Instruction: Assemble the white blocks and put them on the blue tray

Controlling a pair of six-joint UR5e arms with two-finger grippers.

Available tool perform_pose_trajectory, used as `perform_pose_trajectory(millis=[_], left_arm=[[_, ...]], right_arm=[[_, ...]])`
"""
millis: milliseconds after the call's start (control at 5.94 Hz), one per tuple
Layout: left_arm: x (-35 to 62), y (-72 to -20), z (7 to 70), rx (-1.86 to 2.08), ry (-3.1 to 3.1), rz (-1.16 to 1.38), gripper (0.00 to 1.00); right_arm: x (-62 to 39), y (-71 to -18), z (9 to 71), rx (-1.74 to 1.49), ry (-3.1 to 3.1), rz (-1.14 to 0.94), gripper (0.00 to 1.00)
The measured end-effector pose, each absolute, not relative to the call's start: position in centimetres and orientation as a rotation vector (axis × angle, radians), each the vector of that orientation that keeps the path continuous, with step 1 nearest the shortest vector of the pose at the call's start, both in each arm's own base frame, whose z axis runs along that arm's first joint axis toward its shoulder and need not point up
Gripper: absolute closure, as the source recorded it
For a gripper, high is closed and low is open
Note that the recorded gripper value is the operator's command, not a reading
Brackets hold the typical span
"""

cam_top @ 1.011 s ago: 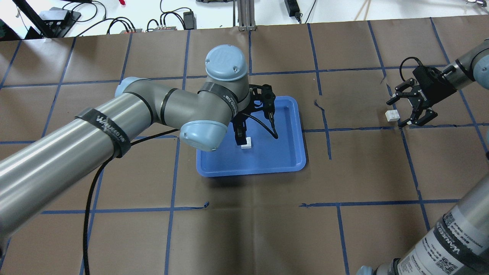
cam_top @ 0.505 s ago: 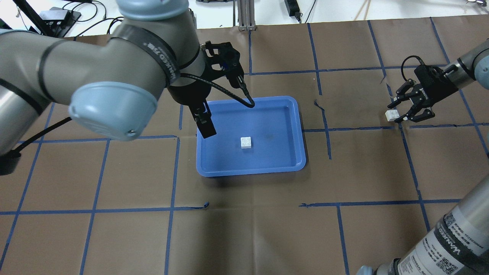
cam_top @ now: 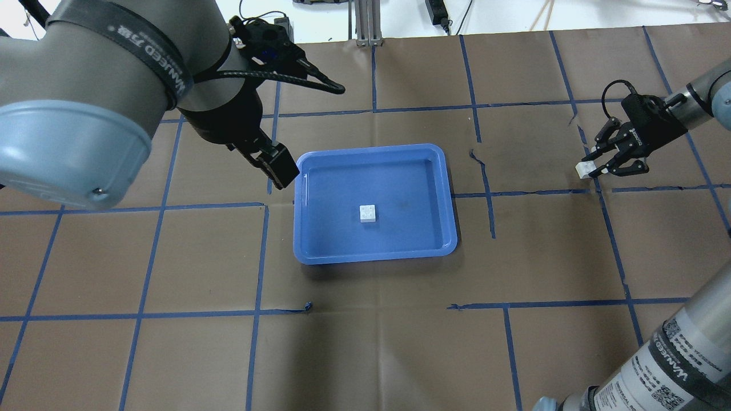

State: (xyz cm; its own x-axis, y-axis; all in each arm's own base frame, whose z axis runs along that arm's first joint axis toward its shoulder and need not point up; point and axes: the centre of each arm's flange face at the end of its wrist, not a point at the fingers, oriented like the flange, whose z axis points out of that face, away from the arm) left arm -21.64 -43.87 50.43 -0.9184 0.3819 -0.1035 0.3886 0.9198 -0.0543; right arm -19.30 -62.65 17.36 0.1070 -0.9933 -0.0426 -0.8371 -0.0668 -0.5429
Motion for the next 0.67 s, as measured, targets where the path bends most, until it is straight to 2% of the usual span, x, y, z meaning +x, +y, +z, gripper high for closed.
perform_pose_trajectory(millis=[337, 674], left_arm=[[-18.7, -44.9, 51.1, 0.125, 3.027, -0.156, 0.01], [-16.7, -45.6, 51.4, 0.012, 3.029, -0.167, 0.01]], right_arm=[[-15.7, -63.1, 23.0, -1.958, 1.826, -0.521, 0.69], [-5.4, -63.1, 27.2, -1.949, 1.757, -0.549, 0.69]])
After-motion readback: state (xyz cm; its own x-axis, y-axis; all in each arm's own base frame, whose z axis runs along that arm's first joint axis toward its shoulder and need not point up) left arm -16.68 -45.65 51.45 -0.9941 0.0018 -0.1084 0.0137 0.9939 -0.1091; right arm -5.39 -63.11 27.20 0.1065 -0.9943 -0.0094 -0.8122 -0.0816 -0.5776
